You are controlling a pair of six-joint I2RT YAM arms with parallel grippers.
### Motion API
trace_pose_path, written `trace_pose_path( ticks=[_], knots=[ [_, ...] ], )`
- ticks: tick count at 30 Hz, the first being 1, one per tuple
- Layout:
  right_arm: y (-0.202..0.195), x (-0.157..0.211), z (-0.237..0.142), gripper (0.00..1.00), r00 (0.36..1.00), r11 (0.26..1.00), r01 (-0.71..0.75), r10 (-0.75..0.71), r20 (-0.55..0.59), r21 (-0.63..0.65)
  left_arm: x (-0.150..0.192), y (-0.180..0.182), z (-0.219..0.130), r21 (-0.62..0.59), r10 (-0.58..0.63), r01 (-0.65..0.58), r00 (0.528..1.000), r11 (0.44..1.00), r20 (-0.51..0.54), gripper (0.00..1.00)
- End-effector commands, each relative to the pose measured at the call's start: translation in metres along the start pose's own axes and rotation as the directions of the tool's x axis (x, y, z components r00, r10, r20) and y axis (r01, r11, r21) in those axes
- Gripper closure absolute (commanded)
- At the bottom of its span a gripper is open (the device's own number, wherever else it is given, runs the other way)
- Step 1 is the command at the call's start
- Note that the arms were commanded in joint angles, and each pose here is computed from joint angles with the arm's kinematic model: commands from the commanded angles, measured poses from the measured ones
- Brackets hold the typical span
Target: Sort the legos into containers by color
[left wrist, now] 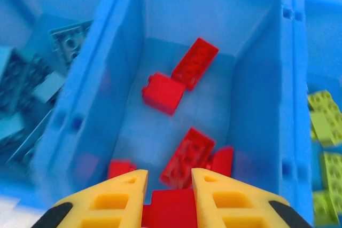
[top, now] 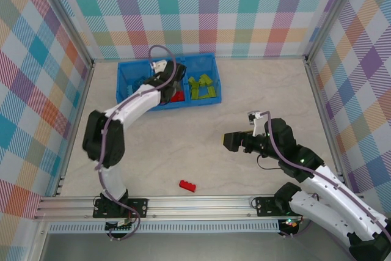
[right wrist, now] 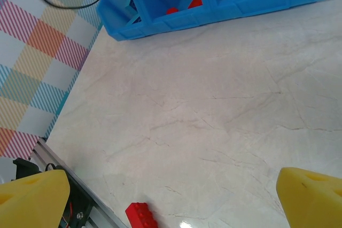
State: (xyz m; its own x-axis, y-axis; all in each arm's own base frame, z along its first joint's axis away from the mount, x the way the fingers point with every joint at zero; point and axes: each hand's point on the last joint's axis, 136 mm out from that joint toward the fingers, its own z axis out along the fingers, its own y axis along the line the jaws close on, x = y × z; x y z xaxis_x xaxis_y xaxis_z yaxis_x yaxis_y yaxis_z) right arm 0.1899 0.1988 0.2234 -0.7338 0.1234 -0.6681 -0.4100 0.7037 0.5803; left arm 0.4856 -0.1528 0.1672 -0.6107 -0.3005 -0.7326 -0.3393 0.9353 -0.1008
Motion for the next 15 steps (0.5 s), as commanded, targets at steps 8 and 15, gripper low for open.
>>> trace_pose_path(
  ticks=[8, 15],
  knots=[
    [-0.005, 0.000, -0.010, 0.00, 1.000, 0.999, -0.025, 0.025, 0.008, 0.040, -0.023, -0.021, -0.005, 0.113, -0.058, 0.067, 0.995, 0.991, -0.079, 0.50],
    [-0.005, 0.003, 0.003, 0.00, 1.000, 1.000, -0.014, 0.015, -0.008, 0.020, 0.010, -0.014, -0.096, 0.283, -0.083, 0.139, 0.976, 0.949, -0.201, 0.48]
  ],
)
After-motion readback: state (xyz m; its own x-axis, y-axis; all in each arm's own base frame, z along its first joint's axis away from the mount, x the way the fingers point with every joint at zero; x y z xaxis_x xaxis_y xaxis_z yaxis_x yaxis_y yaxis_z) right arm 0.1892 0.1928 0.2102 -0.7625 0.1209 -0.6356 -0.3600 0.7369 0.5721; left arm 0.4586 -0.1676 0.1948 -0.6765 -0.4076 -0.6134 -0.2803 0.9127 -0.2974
